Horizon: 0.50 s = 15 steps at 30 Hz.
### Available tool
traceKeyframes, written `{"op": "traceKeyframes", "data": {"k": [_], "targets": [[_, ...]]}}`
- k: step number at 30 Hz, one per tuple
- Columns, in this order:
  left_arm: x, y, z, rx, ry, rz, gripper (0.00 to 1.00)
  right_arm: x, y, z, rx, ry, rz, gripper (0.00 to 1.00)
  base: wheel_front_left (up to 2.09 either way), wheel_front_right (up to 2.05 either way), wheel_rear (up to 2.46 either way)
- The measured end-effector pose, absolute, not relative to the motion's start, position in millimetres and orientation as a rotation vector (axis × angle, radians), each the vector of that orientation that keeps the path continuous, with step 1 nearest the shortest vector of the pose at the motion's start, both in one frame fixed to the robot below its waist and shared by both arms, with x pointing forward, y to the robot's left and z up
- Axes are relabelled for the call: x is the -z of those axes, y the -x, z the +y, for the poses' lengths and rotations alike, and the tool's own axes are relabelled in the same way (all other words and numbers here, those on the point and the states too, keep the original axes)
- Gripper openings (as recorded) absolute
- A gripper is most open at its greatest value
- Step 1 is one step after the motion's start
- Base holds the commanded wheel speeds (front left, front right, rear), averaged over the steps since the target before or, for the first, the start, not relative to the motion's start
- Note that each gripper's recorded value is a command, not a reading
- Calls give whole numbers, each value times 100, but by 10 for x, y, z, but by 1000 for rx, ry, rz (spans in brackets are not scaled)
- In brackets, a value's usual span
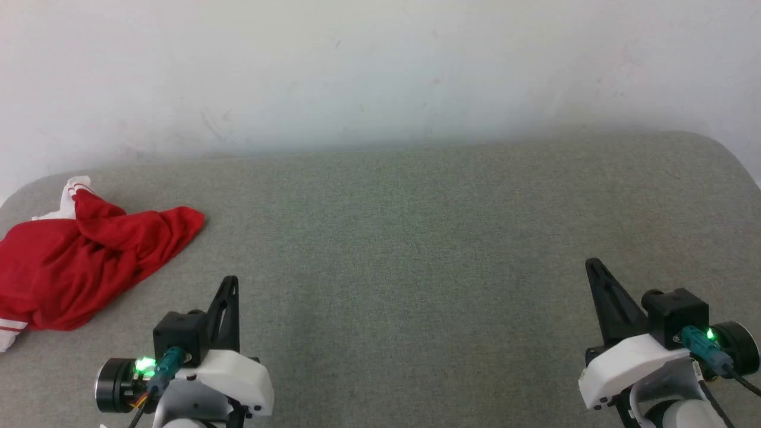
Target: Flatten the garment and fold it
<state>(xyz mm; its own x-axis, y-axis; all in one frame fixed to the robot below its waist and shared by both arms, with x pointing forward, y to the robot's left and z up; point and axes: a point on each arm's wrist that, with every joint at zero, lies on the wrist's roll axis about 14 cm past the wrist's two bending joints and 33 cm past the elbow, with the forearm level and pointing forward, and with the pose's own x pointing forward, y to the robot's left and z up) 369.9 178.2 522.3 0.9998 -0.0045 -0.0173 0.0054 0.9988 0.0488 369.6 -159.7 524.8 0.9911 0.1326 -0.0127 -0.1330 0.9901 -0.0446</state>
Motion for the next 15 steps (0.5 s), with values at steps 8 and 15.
{"op": "traceKeyframes", "data": {"k": [8,15], "targets": [[-5217,-3698,1783,5,-49,19,100,-5248,-3695,-1598,-133,46,10,100,0,0,0],[-5228,-3697,1790,3,-45,11,100,-5251,-3699,-1623,-126,42,6,100,0,0,0]]}}
